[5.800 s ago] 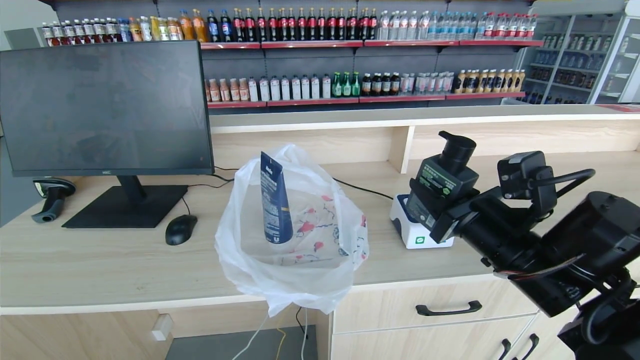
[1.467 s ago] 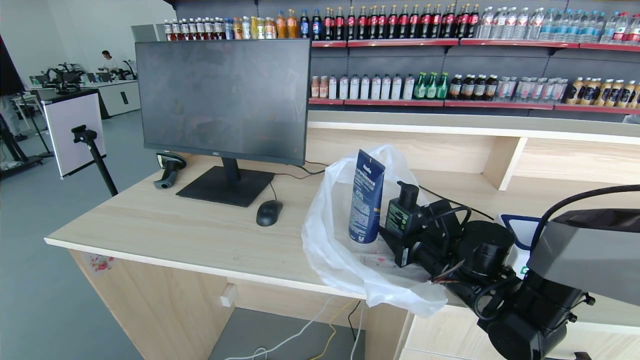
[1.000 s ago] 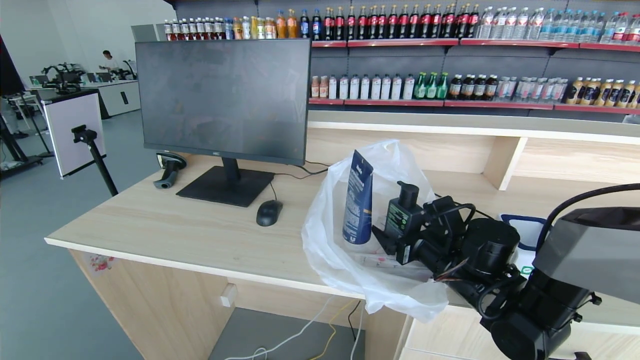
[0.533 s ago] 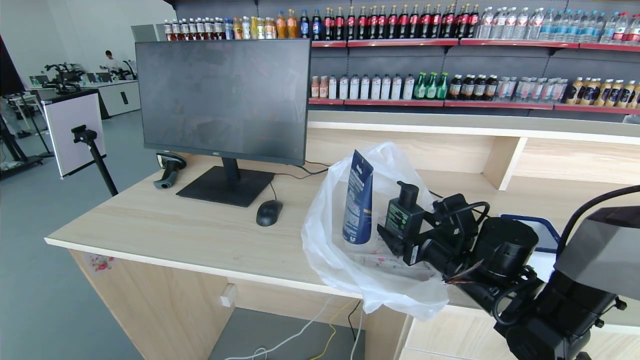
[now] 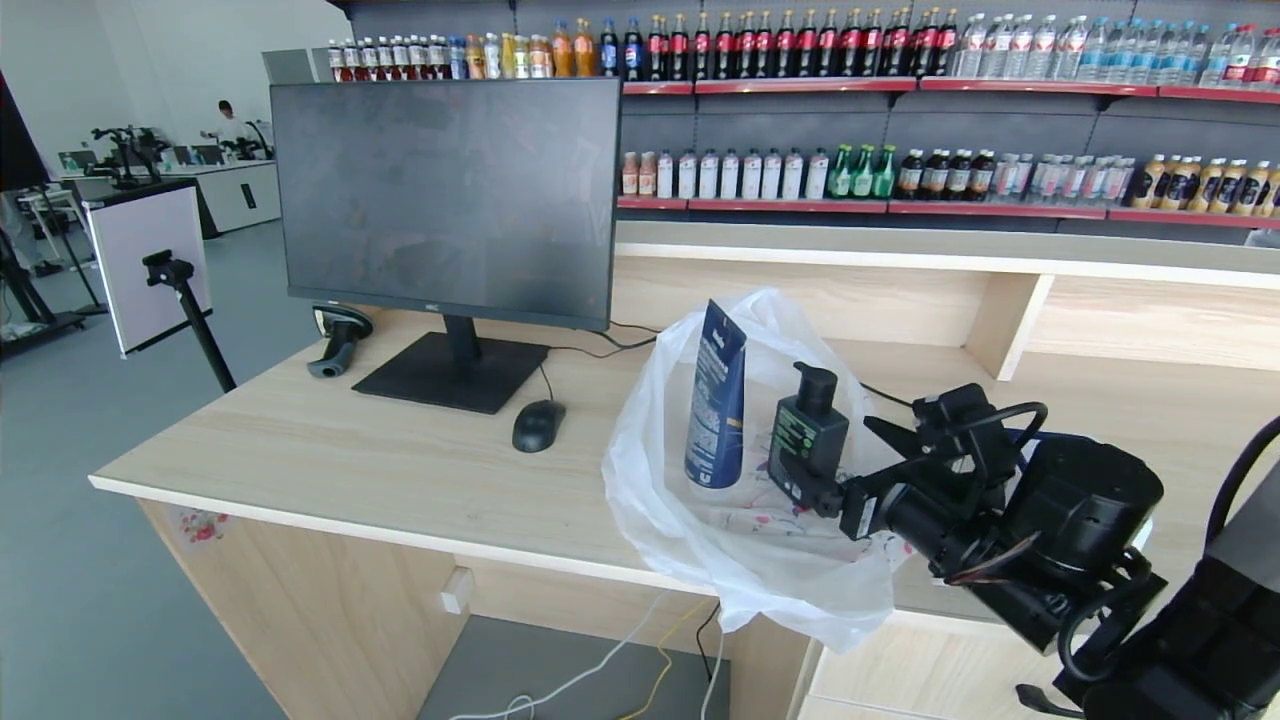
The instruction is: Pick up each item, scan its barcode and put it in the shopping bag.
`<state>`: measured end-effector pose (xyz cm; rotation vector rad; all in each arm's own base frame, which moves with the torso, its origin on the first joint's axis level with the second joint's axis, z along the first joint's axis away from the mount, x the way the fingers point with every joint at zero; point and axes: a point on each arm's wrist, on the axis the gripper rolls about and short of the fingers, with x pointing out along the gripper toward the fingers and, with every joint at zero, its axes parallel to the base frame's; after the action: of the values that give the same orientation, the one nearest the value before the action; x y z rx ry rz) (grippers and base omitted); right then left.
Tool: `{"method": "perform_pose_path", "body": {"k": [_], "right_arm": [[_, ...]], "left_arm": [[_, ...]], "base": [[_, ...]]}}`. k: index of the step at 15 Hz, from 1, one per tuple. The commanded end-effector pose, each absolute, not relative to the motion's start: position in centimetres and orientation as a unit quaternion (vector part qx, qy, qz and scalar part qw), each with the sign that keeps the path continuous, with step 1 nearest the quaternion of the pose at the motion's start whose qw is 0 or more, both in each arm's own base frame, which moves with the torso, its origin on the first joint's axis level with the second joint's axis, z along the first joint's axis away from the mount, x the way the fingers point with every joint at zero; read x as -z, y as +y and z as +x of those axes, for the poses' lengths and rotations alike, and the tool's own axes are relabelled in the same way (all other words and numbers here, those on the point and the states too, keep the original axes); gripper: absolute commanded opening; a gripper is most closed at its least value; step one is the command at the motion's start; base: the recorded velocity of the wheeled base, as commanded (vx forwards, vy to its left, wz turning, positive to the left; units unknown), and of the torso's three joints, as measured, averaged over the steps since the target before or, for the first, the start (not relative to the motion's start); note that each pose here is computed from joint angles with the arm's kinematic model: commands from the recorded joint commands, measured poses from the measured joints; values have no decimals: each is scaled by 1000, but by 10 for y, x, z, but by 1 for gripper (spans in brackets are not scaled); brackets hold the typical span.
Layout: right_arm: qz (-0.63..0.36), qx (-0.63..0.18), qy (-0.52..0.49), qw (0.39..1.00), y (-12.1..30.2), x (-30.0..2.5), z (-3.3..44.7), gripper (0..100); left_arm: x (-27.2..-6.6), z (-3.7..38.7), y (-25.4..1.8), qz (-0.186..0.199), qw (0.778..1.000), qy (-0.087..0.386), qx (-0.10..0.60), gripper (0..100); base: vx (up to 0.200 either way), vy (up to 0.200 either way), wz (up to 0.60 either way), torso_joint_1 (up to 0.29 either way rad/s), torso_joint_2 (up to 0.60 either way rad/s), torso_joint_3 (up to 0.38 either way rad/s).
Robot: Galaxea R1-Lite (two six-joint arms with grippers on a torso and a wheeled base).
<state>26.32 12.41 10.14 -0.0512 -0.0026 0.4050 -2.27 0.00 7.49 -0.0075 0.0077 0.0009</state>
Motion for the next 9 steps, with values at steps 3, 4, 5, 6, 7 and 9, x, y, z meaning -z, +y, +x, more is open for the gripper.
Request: {"method": "perform_pose_path", "body": {"k": [3, 4, 5, 6, 7, 9], "right_arm": [[-24, -184, -2, 983, 89, -120, 210, 100], [-20, -184, -4, 983, 81, -124, 192, 100], [-11, -184, -8, 983, 71, -127, 168, 100], [11, -190, -49, 981, 63, -143, 150, 100], [22, -177, -53, 983, 54, -150, 140, 100], [23, -164, -5, 986, 40, -147, 114, 100]], "left_arm": [[-75, -23, 0, -4, 1000, 4, 0, 100], [-75, -23, 0, -5, 1000, 4, 0, 100], [-75, -23, 0, -5, 1000, 4, -1, 100], [-75, -23, 0, -5, 1000, 4, 0, 100], [-75, -23, 0, -4, 1000, 4, -2, 100], [-75, -23, 0, -4, 1000, 4, -2, 100]], "base": [[0, 0, 0, 0, 0, 0], [0, 0, 0, 0, 0, 0], [0, 0, 0, 0, 0, 0], [0, 0, 0, 0, 0, 0], [0, 0, 0, 0, 0, 0], [0, 0, 0, 0, 0, 0]]}}
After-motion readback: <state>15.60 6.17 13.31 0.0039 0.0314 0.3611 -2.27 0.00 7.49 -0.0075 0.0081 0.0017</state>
